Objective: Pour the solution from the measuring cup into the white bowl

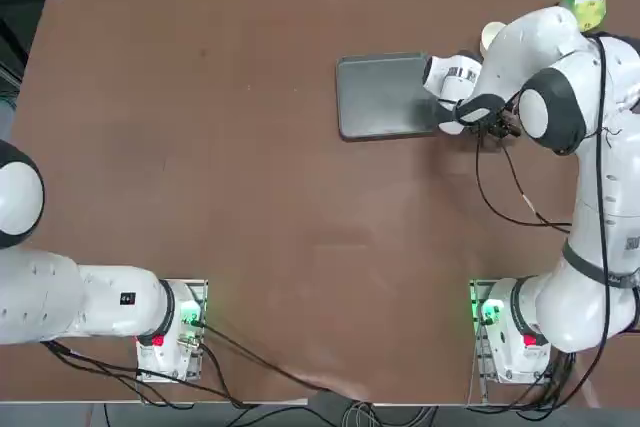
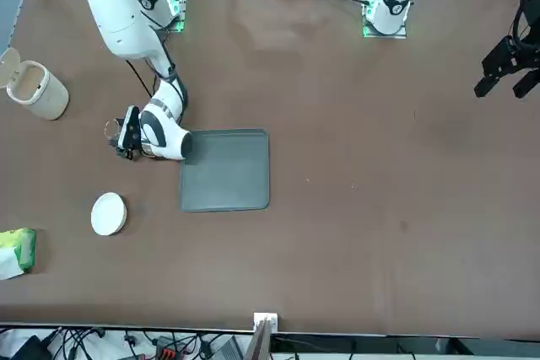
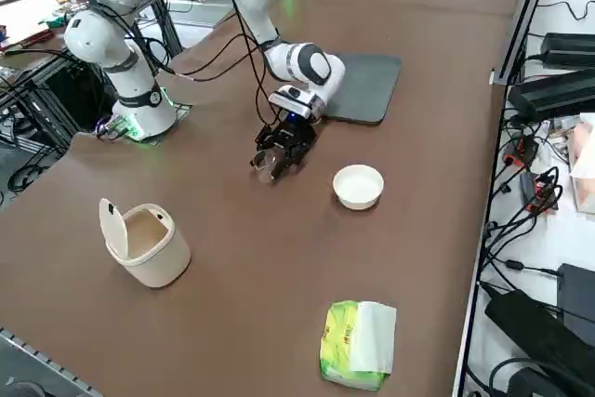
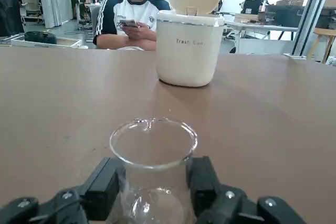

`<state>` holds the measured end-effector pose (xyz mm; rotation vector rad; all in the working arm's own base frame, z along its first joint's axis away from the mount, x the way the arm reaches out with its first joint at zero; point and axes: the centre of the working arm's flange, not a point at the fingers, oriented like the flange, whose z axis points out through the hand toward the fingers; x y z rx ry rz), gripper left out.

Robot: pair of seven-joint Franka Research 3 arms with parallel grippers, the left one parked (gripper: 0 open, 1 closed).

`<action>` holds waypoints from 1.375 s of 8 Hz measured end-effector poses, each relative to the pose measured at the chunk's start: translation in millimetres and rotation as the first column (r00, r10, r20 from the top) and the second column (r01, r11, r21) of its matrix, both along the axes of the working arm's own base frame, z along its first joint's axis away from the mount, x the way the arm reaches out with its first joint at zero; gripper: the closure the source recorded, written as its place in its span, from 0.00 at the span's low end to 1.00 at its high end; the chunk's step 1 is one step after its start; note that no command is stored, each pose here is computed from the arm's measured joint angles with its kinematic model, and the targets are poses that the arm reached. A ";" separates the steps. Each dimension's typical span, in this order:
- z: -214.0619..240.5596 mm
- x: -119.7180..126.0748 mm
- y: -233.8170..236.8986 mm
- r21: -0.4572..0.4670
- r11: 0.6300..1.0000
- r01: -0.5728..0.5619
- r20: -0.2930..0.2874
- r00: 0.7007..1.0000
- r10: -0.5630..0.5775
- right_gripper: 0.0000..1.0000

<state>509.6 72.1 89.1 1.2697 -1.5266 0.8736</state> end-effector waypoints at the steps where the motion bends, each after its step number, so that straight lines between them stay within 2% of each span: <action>1: -0.5 1.1 0.4 -0.002 1.000 0.000 0.002 1.000 0.000 0.25; 2: -0.5 3.0 1.0 -0.002 1.000 -0.001 0.005 1.000 0.001 0.10; 3: 0.1 4.9 1.5 -0.001 1.000 -0.003 0.009 1.000 0.003 0.00; 5: 1.7 7.5 4.4 0.005 1.000 -0.011 0.002 1.000 0.011 0.00; 7: 5.0 10.0 26.3 0.067 0.998 0.000 -0.029 1.000 0.002 0.00; 9: 18.6 14.1 63.3 0.154 0.987 0.042 -0.078 0.996 -0.030 0.00; 11: 39.5 12.6 94.6 0.237 0.970 0.056 -0.162 0.987 -0.018 0.00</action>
